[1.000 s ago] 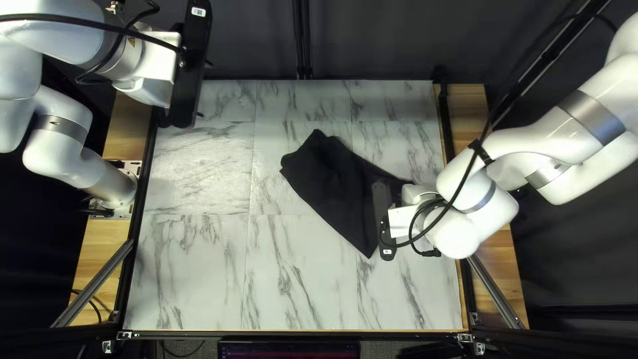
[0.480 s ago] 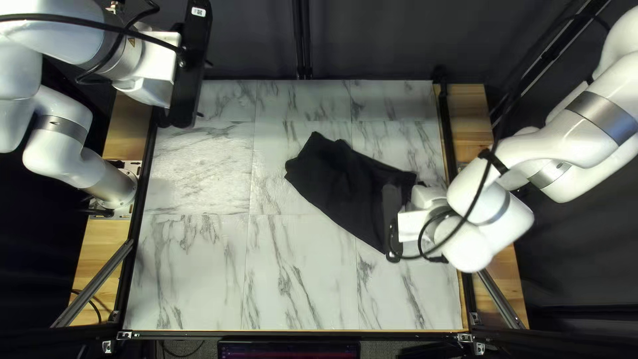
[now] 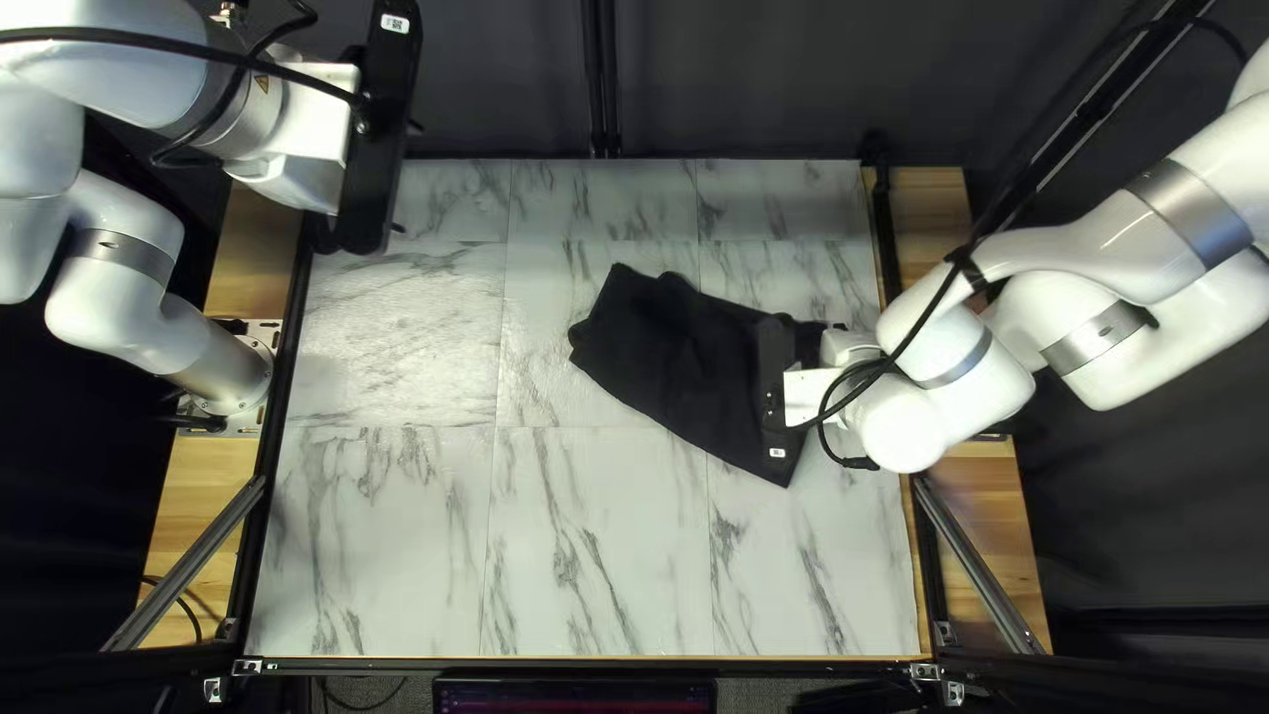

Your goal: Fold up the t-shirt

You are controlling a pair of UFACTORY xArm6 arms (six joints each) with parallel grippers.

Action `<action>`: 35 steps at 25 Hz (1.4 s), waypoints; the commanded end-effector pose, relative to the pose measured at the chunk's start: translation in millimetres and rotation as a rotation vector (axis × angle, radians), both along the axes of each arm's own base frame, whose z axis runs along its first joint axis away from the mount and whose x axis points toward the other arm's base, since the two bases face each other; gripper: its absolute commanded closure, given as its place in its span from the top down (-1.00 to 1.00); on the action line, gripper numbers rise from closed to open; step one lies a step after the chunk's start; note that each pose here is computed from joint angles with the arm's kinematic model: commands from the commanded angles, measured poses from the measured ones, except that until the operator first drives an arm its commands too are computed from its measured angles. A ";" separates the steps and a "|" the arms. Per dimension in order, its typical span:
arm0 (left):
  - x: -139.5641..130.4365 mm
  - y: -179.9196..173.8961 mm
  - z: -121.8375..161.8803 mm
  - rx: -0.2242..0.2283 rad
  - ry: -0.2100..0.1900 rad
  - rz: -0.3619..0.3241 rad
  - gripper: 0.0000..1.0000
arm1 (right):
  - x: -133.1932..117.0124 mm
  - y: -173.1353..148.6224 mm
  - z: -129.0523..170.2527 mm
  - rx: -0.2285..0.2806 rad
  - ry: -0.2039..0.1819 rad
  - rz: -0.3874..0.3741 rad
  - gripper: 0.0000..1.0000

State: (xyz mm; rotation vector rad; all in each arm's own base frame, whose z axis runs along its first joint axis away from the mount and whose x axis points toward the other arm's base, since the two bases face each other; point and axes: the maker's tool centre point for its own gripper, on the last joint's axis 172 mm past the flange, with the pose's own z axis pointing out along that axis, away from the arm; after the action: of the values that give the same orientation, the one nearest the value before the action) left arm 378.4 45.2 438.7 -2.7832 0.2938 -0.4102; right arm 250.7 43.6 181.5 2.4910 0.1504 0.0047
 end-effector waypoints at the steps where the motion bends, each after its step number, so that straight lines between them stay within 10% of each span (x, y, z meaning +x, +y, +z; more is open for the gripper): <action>1: 0.0 0.0 0.0 0.000 0.000 0.000 1.00 | 5.4 16.9 26.9 -0.049 -0.064 0.016 -1.00; 6: 0.0 0.0 0.0 0.000 0.000 0.000 1.00 | -5.7 3.2 18.0 -0.083 -0.093 0.001 -1.00; 14: 0.0 0.0 0.0 0.000 0.000 0.000 1.00 | -41.3 -58.7 -55.8 -0.008 0.014 -0.074 -1.00; 28: 0.0 0.0 0.0 0.000 0.000 0.000 1.00 | -40.5 -106.0 -116.4 0.042 0.082 -0.076 -1.00; 29: 0.0 0.0 0.0 0.000 0.000 0.000 1.00 | -42.3 -104.9 -119.0 0.052 0.095 -0.086 0.42; 30: 0.0 0.0 0.0 0.000 0.000 0.000 1.00 | -42.9 -104.0 -117.4 0.056 0.102 -0.092 1.00; 35: 0.0 0.0 0.0 0.000 0.000 0.000 1.00 | -41.7 -92.7 -69.7 0.051 0.120 -0.157 1.00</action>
State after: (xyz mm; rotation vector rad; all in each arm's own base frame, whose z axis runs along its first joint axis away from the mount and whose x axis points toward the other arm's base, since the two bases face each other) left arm 378.4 45.2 438.7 -2.7832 0.2938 -0.4102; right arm 205.4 -56.6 83.1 2.5441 0.0406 -0.1960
